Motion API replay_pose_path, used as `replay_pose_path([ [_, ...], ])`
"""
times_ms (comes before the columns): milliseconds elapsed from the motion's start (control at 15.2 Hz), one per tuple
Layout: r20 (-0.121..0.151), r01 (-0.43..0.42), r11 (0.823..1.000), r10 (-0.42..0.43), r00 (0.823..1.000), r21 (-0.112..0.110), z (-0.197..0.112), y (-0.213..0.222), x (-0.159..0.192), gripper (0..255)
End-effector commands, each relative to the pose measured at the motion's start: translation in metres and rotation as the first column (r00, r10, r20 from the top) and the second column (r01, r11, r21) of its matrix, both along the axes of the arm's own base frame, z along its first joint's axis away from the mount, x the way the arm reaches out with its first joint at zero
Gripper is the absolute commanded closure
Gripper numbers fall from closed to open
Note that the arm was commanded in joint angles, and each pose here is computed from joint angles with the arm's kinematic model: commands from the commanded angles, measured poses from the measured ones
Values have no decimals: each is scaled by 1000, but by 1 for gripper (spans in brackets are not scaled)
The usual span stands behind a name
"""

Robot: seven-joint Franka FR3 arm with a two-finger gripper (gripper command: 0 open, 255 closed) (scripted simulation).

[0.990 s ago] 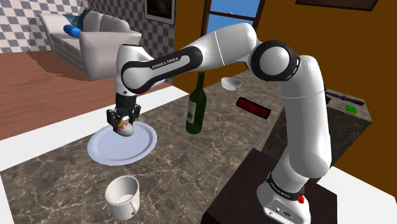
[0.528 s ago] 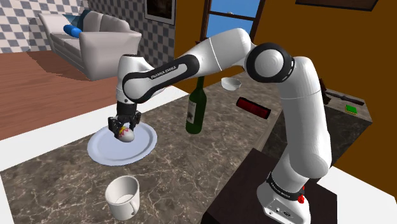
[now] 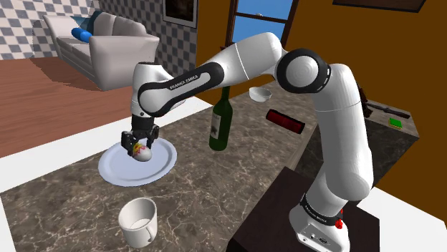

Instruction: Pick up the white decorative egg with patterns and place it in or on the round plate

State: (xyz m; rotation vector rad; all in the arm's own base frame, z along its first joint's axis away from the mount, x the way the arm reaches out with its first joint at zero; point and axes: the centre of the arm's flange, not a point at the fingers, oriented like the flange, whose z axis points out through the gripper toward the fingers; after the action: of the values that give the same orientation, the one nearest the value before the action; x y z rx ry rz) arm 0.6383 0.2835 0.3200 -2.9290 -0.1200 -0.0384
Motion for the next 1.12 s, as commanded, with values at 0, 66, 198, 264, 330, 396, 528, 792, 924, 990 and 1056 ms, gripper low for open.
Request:
replay_pose_path([
  [0, 0, 0, 1000, 0, 1000, 0, 0, 0, 0, 0],
  [66, 0, 0, 1000, 0, 1000, 0, 0, 0, 0, 0],
  [198, 0, 0, 1000, 0, 1000, 0, 0, 0, 0, 0],
  [264, 0, 0, 1000, 0, 1000, 0, 0, 0, 0, 0],
  [330, 0, 0, 1000, 0, 1000, 0, 13, -3, 0, 0],
  [396, 0, 0, 1000, 0, 1000, 0, 26, -6, 0, 0],
  [528, 0, 0, 1000, 0, 1000, 0, 49, -10, -1, 0],
  [792, 0, 0, 1000, 0, 1000, 0, 49, -10, -1, 0],
  [924, 0, 0, 1000, 0, 1000, 0, 49, -10, -1, 0],
  [990, 0, 0, 1000, 0, 1000, 0, 49, -10, -1, 0],
  [1056, 0, 0, 1000, 0, 1000, 0, 49, -10, -1, 0],
])
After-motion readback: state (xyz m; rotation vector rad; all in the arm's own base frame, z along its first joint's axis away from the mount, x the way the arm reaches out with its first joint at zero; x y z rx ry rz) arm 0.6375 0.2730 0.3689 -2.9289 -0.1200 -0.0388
